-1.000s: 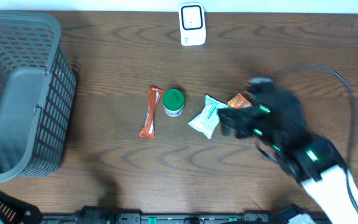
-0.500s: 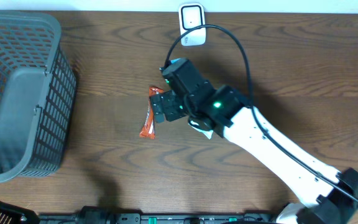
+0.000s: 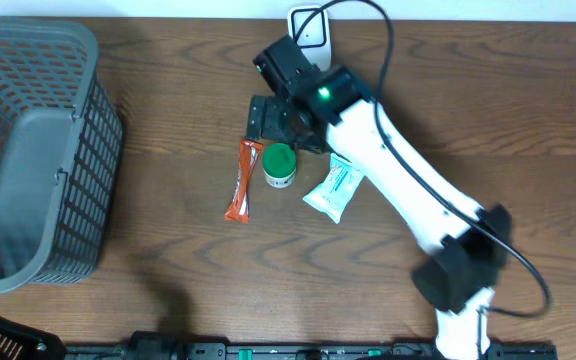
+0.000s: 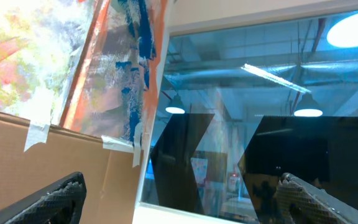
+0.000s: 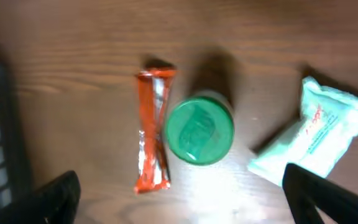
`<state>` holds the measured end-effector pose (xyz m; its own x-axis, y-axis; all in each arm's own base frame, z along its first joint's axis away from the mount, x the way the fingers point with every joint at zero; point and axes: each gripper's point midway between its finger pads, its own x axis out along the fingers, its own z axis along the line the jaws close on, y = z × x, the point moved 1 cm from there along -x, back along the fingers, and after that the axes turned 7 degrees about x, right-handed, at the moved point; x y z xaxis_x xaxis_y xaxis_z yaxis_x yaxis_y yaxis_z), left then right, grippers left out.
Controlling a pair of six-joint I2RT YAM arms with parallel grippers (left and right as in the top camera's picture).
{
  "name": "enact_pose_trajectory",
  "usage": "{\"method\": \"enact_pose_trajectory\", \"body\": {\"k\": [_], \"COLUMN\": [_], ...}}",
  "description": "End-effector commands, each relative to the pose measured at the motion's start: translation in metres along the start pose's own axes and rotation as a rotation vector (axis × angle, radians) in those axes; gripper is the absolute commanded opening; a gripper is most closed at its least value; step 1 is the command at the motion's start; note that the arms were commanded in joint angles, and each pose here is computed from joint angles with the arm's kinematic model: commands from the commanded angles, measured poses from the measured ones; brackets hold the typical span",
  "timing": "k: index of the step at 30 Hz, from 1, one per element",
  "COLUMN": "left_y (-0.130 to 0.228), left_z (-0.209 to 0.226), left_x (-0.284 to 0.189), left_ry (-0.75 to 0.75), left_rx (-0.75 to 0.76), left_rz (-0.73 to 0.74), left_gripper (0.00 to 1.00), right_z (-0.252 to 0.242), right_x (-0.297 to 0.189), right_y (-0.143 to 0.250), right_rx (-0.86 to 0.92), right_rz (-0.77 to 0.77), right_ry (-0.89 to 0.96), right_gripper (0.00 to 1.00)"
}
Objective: Scan the item barcode
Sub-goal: 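Reach the right gripper to the green-lidded jar and grasp it, then lift the jar with the right gripper and carry it toward the scanner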
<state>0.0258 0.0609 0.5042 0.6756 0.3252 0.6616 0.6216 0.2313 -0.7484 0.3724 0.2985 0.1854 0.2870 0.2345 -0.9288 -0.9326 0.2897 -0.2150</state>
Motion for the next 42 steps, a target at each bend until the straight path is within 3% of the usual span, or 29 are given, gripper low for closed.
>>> {"method": "enact_pose_trajectory", "body": {"k": [1,9,30,34,38,42], "left_y": [-0.002,-0.002,-0.002,-0.002,-0.001,-0.001], "left_z": [0.003,0.003,0.003,0.003,0.003,0.003], "left_x": [-0.002,-0.002,-0.002,-0.002,-0.002,-0.002], "left_ry": [-0.012,-0.013,-0.013,-0.013,-0.012,-0.012], "left_rx": [0.008,0.008,0.008,0.008,0.009,0.009], "left_rz": [-0.007,-0.008,-0.007,-0.007,-0.005,-0.005], "left_gripper": [0.98,0.98,0.98,0.98,0.98,0.98], "right_z": [0.001,-0.005,-0.036,-0.037,-0.034,-0.034], "right_x": [0.018,0.057,0.141,0.144,0.146,0.145], "right_y": [-0.007,0.008,0.046,0.047,0.045,0.048], "right_rx": [0.126,0.279,0.245,0.229,0.162,0.102], "right_rz": [0.028,0.112,0.243,0.24,0.24,0.264], "right_ry": [0.059,0.126,0.314,0.319,0.301,0.293], "right_gripper": [0.99,0.99,0.99,0.77,0.61,0.58]}}
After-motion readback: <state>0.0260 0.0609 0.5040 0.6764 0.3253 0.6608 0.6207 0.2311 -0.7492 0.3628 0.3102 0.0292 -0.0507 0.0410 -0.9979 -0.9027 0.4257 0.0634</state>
